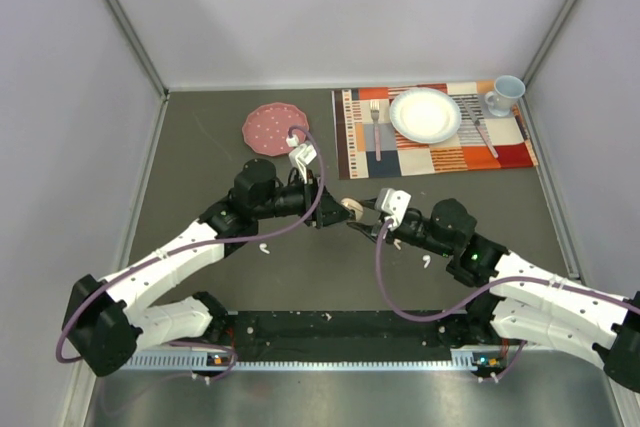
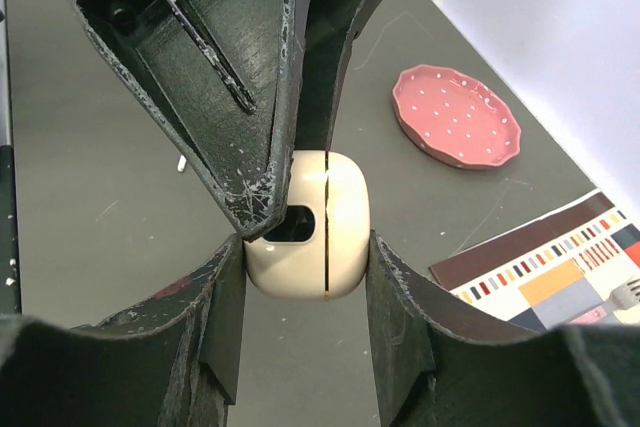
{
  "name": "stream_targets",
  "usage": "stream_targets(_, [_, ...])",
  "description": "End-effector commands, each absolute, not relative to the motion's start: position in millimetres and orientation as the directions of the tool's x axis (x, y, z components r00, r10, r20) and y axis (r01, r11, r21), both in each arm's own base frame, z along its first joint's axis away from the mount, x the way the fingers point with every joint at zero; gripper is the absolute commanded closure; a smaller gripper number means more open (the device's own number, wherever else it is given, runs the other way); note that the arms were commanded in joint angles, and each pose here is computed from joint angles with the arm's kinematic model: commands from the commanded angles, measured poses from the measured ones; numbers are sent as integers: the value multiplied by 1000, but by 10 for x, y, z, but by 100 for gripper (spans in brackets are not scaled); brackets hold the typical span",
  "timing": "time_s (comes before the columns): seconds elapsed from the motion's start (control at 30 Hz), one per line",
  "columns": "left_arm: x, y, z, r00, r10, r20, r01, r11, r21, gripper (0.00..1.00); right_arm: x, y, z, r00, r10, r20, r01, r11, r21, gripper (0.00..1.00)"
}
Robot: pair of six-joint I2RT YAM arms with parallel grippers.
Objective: Insert the wireless bluetooth earbuds into the charging case
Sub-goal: Pass from the right arm to the left
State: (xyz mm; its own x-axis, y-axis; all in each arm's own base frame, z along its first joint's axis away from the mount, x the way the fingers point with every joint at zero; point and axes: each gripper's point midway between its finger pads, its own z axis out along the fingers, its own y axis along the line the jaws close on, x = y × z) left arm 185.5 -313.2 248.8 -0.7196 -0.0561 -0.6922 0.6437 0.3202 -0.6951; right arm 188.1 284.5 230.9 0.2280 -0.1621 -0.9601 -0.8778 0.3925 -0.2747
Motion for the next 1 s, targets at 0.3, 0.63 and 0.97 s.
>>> stream_targets(0.3, [1850,-3219,2675,-690,-67,-721,684,266,-680,58,1889,2854,2503,275,-106,-955,-855,428,-294,100])
stream_targets(0.63, [1858,-3230,2658,-690,-59,-721,685,270,-677,83,1840,2884,2515,283,-98,-954,-866,401,-298,98])
stream_targets(0.97, [1870,-3226,2656,-684,-58,-727,689,277,-670,72,1817,2911,2504,290,-105,-951,-871,383,-308,98])
